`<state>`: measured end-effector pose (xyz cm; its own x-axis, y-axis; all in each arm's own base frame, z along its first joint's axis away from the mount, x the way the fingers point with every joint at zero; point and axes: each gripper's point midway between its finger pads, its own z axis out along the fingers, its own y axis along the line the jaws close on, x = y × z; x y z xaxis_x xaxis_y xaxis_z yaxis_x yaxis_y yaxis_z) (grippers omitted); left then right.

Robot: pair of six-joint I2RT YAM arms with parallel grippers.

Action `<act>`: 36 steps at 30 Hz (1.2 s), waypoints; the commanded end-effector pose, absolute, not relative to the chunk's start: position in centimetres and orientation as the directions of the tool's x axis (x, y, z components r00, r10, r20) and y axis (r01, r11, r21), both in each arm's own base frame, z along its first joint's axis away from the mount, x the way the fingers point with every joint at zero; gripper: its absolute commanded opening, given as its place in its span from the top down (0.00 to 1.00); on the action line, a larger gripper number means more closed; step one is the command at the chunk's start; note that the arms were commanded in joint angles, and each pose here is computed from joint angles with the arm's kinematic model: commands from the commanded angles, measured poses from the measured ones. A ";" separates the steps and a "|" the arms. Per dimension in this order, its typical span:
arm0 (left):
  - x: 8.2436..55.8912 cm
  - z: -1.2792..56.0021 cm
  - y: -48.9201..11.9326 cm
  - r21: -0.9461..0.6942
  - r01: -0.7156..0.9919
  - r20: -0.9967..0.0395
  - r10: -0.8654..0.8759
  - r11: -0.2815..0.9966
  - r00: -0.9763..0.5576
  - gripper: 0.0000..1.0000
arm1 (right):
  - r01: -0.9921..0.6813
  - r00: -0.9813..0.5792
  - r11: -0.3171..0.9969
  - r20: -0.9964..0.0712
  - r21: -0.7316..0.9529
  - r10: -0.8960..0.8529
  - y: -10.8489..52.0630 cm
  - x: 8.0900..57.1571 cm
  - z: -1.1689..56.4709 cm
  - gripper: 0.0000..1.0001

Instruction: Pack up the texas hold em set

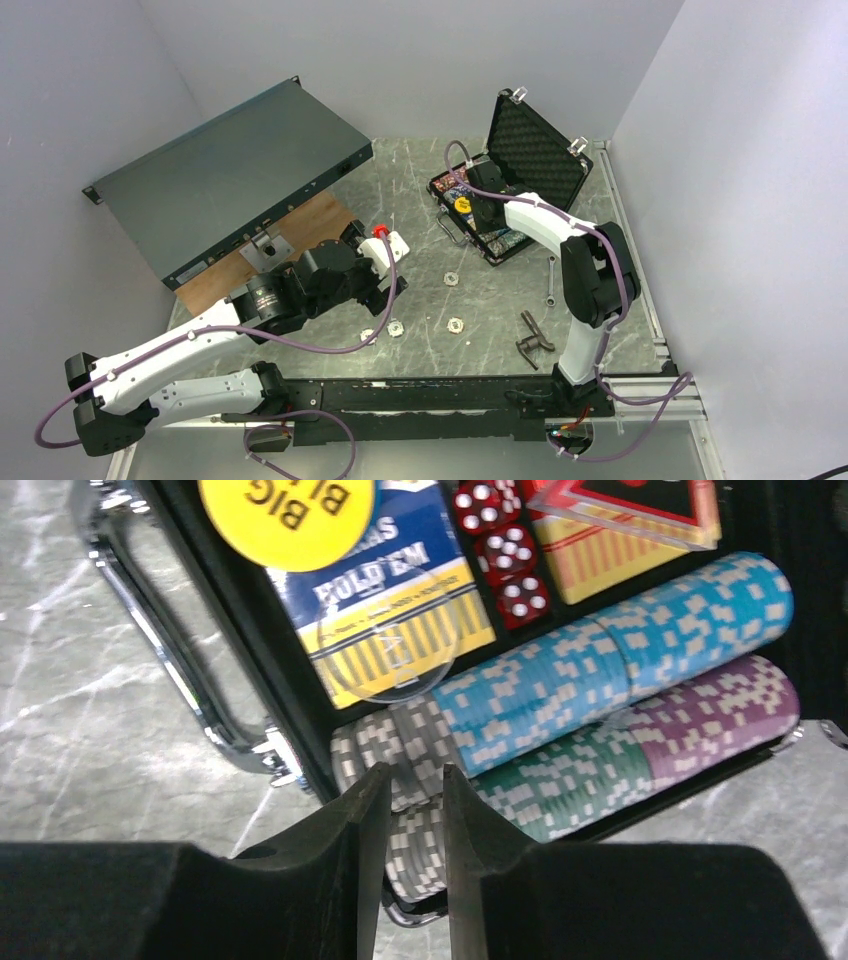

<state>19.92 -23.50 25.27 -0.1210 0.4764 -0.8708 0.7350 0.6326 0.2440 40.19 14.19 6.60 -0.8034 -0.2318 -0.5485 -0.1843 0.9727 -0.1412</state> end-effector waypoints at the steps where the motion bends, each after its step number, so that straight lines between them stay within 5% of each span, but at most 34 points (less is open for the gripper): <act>1: 20.1 27.3 -23.7 0.244 0.729 -0.892 0.443 0.640 -0.090 0.02 | -0.090 -0.797 0.965 -0.563 -0.245 -0.217 11.5 41.1 7.2 0.72; 7: 20.1 27.3 -23.7 0.244 0.731 -0.892 0.443 0.638 -0.089 0.02 | -0.103 -0.784 0.976 -0.589 -0.191 -0.198 12.1 41.1 9.1 0.71; 15: 20.0 27.2 -23.9 0.242 0.735 -0.890 0.446 0.634 -0.092 0.02 | -0.219 -0.757 0.964 -0.598 -0.148 -0.264 16.2 39.3 9.1 0.49; 28: 20.1 27.1 -23.9 0.241 0.735 -0.889 0.447 0.634 -0.094 0.01 | -0.181 -0.784 0.947 -0.543 -0.266 -0.302 14.1 40.1 7.0 0.57; 36: 20.1 27.0 -23.9 0.244 0.731 -0.888 0.450 0.637 -0.095 0.02 | -0.076 -0.768 0.957 -0.595 -0.279 -0.235 12.8 40.8 9.8 0.55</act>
